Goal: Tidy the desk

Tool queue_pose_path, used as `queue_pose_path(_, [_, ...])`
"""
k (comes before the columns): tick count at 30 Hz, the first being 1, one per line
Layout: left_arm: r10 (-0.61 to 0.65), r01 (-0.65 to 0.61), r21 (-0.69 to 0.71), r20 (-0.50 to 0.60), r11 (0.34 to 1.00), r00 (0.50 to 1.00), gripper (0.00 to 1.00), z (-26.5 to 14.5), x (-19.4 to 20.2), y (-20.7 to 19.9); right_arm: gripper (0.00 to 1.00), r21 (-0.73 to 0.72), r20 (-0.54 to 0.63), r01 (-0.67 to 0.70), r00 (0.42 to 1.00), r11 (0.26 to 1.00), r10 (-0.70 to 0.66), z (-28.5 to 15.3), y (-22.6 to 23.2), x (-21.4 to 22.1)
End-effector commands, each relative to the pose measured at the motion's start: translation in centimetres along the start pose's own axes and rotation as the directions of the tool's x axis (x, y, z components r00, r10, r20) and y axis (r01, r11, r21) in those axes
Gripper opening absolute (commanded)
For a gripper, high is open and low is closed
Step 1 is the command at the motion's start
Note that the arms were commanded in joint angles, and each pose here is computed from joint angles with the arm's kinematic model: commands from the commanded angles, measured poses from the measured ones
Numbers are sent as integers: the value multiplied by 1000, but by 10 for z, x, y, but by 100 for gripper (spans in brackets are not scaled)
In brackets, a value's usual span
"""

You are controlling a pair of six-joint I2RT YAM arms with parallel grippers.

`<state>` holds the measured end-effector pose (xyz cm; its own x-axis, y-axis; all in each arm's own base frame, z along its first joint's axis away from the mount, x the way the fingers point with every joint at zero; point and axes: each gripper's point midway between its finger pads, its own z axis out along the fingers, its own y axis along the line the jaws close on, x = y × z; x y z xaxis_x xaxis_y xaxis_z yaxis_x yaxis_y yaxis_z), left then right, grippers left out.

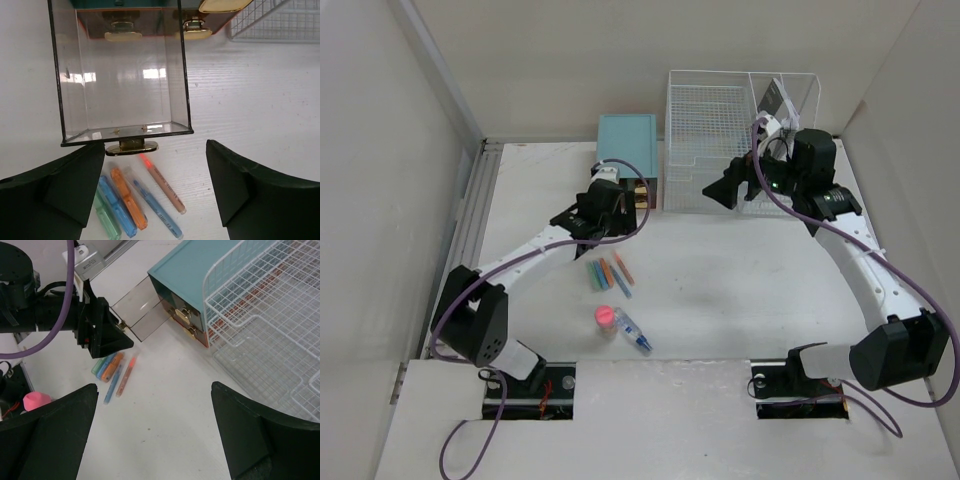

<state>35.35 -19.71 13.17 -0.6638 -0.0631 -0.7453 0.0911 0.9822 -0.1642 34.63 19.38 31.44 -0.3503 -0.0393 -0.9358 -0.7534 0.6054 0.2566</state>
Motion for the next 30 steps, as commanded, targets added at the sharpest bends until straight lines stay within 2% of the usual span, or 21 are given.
queue_pose_path(1, [-31, 26, 60, 88, 998, 996, 80, -24, -29, -13, 100, -64, 52, 69, 996, 996, -66, -4, 15, -15])
queue_pose_path(6, [-58, 39, 120, 160, 992, 985, 80, -65, -48, -21, 100, -243, 19, 182, 983, 953, -183, -7, 52, -10])
queue_pose_path(7, [-69, 44, 135, 186, 990, 980, 80, -75, -55, -21, 100, -288, -18, 209, 974, 934, -224, -4, 56, 4])
queue_pose_path(9, [-73, 35, 154, 252, 988, 965, 81, -102, -62, -13, 100, -408, -15, 269, 954, 873, -301, -2, 82, 15])
queue_pose_path(10, [-63, 11, 166, 315, 986, 947, 81, -113, -73, -11, 100, -443, -3, 304, 940, 844, -340, -2, 92, 17])
queue_pose_path(11, [-92, 17, 189, 397, 982, 913, 84, -141, -86, -4, 100, -491, -8, 364, 906, 791, -423, -1, 99, 35])
queue_pose_path(13, [-105, 21, 174, 488, 984, 866, 89, -158, -90, 11, 100, -564, -14, 419, 856, 712, -516, 7, 125, 62])
queue_pose_path(14, [-119, 27, 178, 529, 984, 840, 89, -168, -94, 19, 100, -574, 26, 487, 814, 658, -580, 12, 132, 69])
queue_pose_path(15, [-139, 47, 170, 586, 984, 798, 91, -184, -95, 37, 100, -562, 21, 513, 793, 648, -609, 19, 133, 80])
queue_pose_path(17, [-166, 63, 177, 659, 982, 734, 92, -203, -101, 49, 100, -580, 84, 564, 759, 587, -646, 33, 150, 108])
queue_pose_path(19, [-152, 36, 177, 707, 984, 691, 94, -217, -95, 57, 99, -573, 133, 605, 734, 552, -666, 40, 164, 118])
queue_pose_path(20, [-149, 30, 176, 718, 984, 680, 94, -220, -93, 59, 99, -580, 121, 597, 736, 554, -666, 43, 166, 134])
queue_pose_path(22, [-150, 32, 172, 732, 985, 665, 95, -222, -87, 65, 97, -553, 171, 646, 706, 526, -687, 52, 173, 134])
queue_pose_path(29, [-136, 24, 162, 733, 987, 667, 95, -223, -85, 66, 96, -638, 213, 635, 689, 435, -693, 73, 212, 174])
queue_pose_path(30, [-127, 17, 155, 734, 988, 667, 95, -223, -85, 66, 96, -630, 228, 648, 681, 427, -696, 78, 216, 169])
